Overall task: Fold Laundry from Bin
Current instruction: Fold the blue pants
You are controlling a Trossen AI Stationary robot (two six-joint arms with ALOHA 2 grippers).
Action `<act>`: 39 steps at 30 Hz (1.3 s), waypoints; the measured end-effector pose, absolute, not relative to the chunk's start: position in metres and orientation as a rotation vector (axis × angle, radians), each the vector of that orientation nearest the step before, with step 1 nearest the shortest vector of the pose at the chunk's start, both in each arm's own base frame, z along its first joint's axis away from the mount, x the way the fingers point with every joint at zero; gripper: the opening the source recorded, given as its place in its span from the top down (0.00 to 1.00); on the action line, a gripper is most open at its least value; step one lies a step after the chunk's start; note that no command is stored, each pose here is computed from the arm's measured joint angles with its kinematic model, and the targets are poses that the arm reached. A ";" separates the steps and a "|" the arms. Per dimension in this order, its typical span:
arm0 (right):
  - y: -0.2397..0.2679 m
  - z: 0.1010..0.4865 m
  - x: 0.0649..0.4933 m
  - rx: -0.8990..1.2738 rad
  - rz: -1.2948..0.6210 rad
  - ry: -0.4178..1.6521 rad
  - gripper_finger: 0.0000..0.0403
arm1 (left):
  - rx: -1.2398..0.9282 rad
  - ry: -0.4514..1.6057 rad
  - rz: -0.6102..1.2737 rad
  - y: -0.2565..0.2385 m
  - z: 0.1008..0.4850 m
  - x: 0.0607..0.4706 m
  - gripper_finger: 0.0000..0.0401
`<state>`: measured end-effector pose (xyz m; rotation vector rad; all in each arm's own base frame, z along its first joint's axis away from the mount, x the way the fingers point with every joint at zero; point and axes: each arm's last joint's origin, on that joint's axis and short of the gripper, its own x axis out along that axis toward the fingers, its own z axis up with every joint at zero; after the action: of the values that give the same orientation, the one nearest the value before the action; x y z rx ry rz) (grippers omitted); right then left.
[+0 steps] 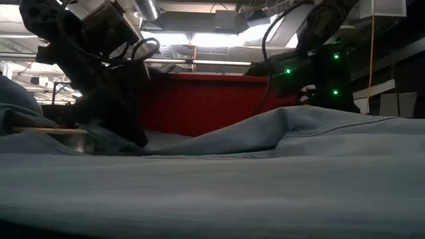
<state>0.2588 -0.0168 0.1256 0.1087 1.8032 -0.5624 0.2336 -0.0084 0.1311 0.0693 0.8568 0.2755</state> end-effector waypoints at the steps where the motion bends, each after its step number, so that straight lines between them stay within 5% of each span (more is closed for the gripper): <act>1: -0.017 0.126 0.257 0.111 -0.564 1.820 0.69 | 0.082 0.850 0.281 -0.008 0.133 0.233 0.81; 28: -0.016 0.127 0.252 0.141 -0.576 1.876 0.69 | 0.239 1.243 0.422 0.004 0.123 0.194 0.82; 39: -0.015 0.129 0.246 0.168 -0.645 1.926 0.69 | 0.198 1.348 0.408 0.012 0.121 0.186 0.95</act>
<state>0.2463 -0.0151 0.1287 0.1678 1.9262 -0.6454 0.1858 0.0117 0.1208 0.1983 1.3484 0.4085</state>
